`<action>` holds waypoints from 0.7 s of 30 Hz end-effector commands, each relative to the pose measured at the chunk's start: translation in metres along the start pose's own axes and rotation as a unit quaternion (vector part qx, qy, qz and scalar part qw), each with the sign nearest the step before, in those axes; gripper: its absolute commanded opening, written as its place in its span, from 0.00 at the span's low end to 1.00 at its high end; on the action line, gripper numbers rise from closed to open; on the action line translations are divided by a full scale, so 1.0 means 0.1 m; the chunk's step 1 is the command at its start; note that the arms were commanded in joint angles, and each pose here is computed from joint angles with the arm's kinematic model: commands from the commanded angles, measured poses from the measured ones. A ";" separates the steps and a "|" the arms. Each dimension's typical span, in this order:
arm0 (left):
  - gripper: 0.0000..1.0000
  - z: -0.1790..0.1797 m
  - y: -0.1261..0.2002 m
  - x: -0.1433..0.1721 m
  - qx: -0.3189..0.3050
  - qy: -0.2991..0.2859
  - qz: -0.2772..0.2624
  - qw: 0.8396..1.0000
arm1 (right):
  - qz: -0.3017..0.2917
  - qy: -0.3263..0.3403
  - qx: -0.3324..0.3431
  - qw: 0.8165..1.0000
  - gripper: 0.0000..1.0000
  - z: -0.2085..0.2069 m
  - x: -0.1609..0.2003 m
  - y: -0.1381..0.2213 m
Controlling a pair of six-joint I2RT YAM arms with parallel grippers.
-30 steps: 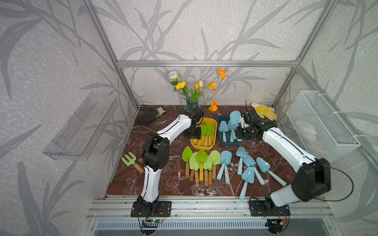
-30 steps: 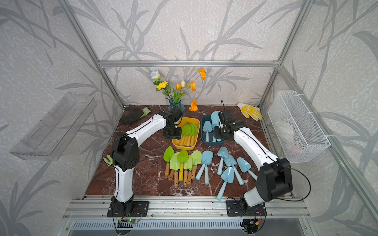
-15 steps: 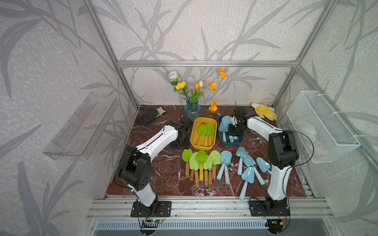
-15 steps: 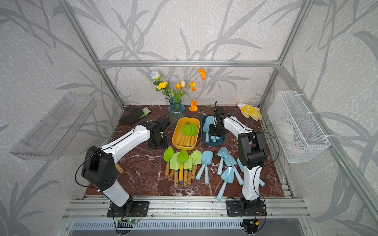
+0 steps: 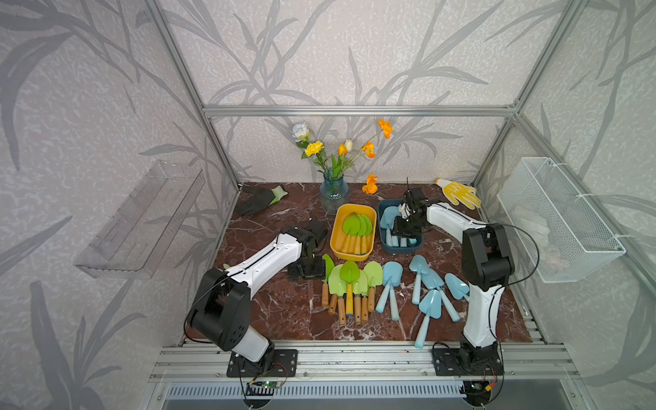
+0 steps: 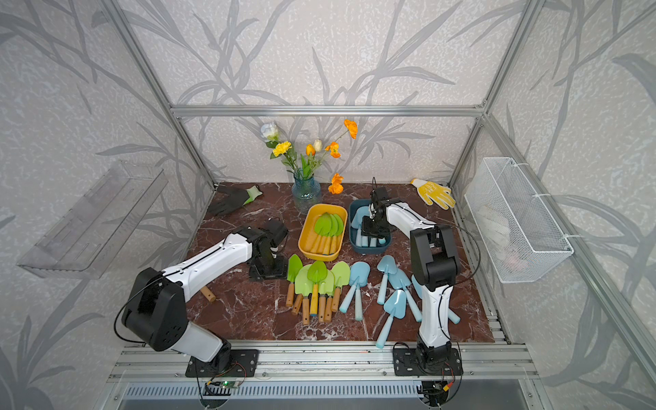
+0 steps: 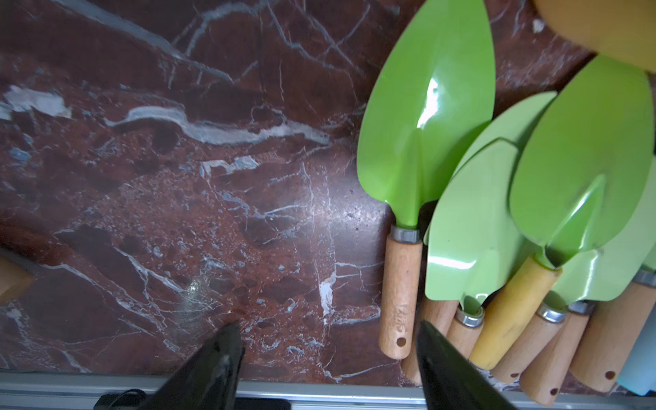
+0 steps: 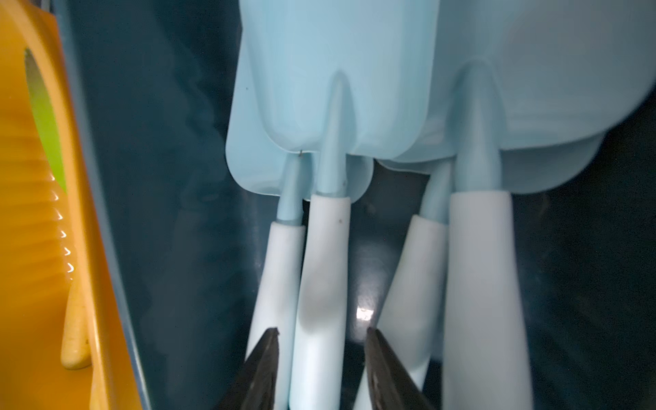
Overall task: Sort the small shovels by color and place them into the storage box
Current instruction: Place the shovel in the storage box, then pick up the shovel from the center of the board.
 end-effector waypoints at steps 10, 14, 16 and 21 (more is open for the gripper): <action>0.79 -0.20 -0.19 0.30 0.062 -0.004 0.060 0.996 | -0.083 0.022 0.009 0.996 0.45 0.18 -0.09 0.81; 0.77 -0.21 -0.34 0.31 0.053 -0.005 0.073 0.996 | -0.075 0.022 0.007 0.997 0.45 0.20 -0.03 0.79; 0.72 -0.21 -0.43 0.33 0.047 -0.007 0.086 0.995 | -0.069 0.020 0.006 0.997 0.45 0.20 0.00 0.77; 0.71 -0.16 -0.61 0.42 0.032 -0.008 0.117 0.993 | -0.069 0.016 0.006 0.997 0.45 0.19 0.03 0.78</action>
Point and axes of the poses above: each gripper's point midway between its finger pads, its own y axis back along the fingers, its own z axis along the line the jaws close on, x = y × z, the point moved 1 cm from there along y, back along the fingers, and after that the axes turned 10 degrees about y, right-handed, at the moved point
